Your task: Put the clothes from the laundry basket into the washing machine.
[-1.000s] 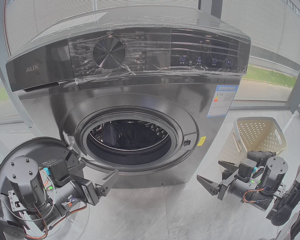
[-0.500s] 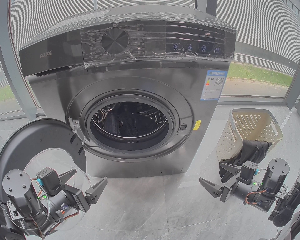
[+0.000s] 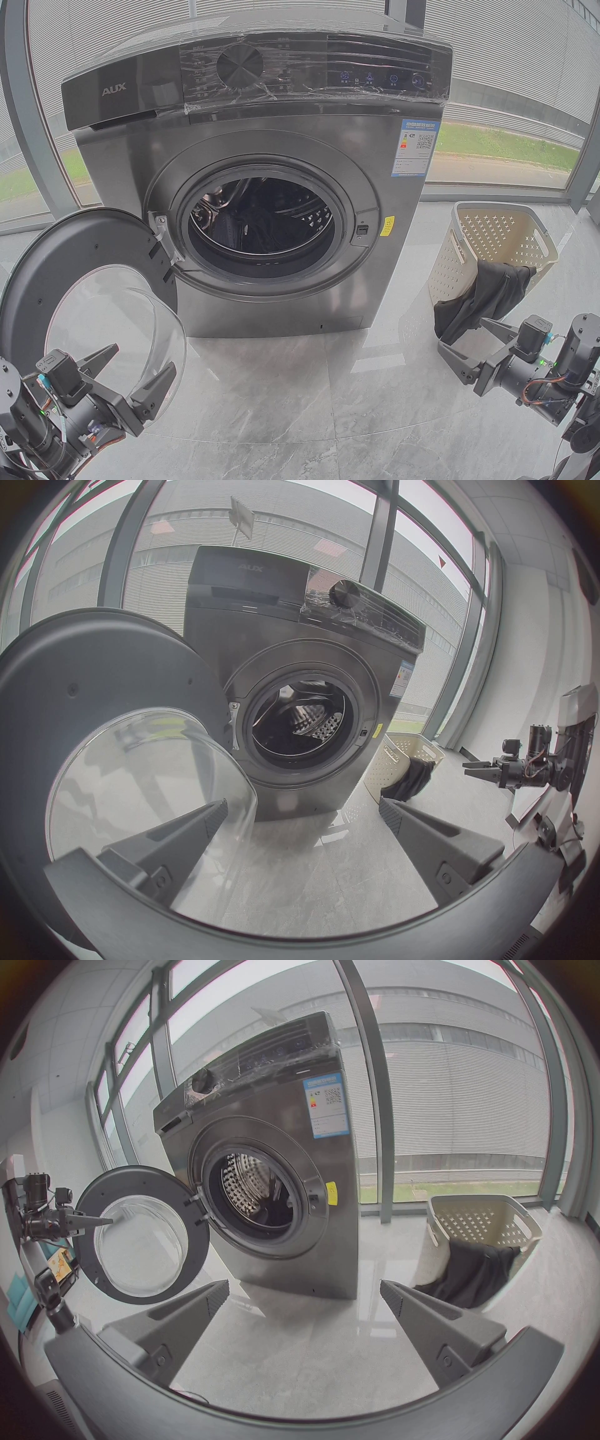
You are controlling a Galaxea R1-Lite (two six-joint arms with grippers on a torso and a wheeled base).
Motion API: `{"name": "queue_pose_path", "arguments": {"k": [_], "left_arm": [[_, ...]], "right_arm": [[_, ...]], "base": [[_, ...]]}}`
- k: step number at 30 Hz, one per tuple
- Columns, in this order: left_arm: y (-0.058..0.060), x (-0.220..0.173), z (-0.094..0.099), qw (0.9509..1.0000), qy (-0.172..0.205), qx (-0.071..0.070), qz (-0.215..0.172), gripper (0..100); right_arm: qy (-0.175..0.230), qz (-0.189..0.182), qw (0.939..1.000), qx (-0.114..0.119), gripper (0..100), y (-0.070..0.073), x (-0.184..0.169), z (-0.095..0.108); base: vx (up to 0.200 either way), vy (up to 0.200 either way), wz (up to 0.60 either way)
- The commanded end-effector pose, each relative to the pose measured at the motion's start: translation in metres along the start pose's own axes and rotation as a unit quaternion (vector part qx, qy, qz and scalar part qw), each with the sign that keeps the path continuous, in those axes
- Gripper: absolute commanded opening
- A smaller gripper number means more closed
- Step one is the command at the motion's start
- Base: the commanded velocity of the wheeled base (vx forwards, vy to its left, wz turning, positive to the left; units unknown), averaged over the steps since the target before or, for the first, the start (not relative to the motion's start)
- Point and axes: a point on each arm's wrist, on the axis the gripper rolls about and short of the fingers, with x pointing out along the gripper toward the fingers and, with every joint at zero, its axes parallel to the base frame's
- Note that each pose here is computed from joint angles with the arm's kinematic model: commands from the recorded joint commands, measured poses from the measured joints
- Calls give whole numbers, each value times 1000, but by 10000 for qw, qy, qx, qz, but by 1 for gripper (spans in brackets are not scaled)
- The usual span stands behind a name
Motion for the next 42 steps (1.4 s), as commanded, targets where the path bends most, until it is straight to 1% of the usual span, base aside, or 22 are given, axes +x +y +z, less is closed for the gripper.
{"name": "queue_pose_path", "arguments": {"k": [1, 2, 5, 7, 8, 10, 14, 18, 20, 22, 24, 25, 26, 27, 29, 30, 32, 33, 36, 38, 41, 42], "left_arm": [[10, -20, -4, 10000, 0, 15, -14, 100], [12, -24, -6, 10000, 84, 48, -11, 100], [17, -35, -7, 9999, 61, 75, -79, 100], [20, -42, -8, 9999, 67, 95, -116, 100], [21, -44, -10, 9998, 103, 129, -124, 100], [25, -50, -13, 9995, 180, 229, -93, 100], [30, -59, -17, 9995, 206, 242, -79, 100], [38, -68, -24, 9993, 278, 232, 68, 100], [42, -73, -27, 9992, 263, 206, 234, 100], [44, -75, -28, 9990, 245, 184, 330, 100], [50, -83, -30, 9976, 57, 58, 691, 100], [50, -83, -30, 9975, 42, 57, 703, 100], [54, -90, -35, 9964, -24, -5, 843, 100], [55, -92, -37, 9964, -10, -23, 853, 100], [58, -101, -46, 9975, 29, -66, 704, 100], [59, -104, -50, 9978, 67, -127, 643, 100], [60, -107, -54, 9977, 89, -309, 597, 100], [60, -107, -54, 9976, 64, -340, 607, 100], [60, -108, -54, 9965, 1, -338, 762, 100], [60, -109, -54, 9943, -63, -260, 1032, 100], [60, -111, -54, 9901, -196, -237, 1372, 100], [60, -112, -55, 9867, -289, -232, 1584, 100]], "right_arm": [[-212, -320, 9993, 48, 100, -9, -35, 12], [-64, -435, 9990, 37, 100, -10, -47, 10], [162, -597, 9981, 43, 100, -13, -66, 6], [101, -667, 9977, 84, 100, -16, -76, 6], [41, -722, 9973, 150, 100, -18, -82, 6], [-42, -887, 9959, 189, 100, -22, -94, 5], [-46, -963, 9952, 178, 100, -24, -109, 1], [2, -1315, 9911, 220, 100, -29, -127, -8], [-82, -1547, 9876, 234, 100, -31, -136, -12], [-105, -1635, 9863, 215, 100, -31, -139, -13], [-163, -1869, 9821, 183, 100, -32, -147, -18], [-170, -1869, 9821, 185, 100, -32, -148, -18], [-289, -1874, 9816, 208, 100, -31, -155, -22], [-335, -1863, 9817, 216, 100, -31, -157, -23], [-480, -1860, 9812, 175, 100, -29, -168, -31], [-537, -1834, 9814, 159, 100, -28, -174, -37], [-585, -1793, 9819, 144, 100, -26, -183, -49], [-579, -1816, 9816, 147, 100, -26, -185, -52], [-655, -1950, 9784, 227, 100, -25, -189, -56], [-697, -2022, 9766, 225, 100, -25, -188, -55], [-690, -2220, 9724, 184, 100, -25, -188, -55], [-692, -2340, 9696, 173, 100, -25, -188, -55]], "base": [[0, -200, 0], [0, -200, 0], [0, -200, 0], [0, -200, 0], [0, -200, 0], [0, -200, 0], [0, -200, 0], [0, -200, 0], [0, -200, 0], [0, -200, 0], [0, -200, 0], [0, -200, 0], [0, 0, 0], [0, 0, 0], [0, 0, 0], [0, 0, 0], [0, 0, 0], [0, 0, 0], [0, 0, 0], [0, -100, 0], [0, -200, 0], [0, -200, 0]]}}
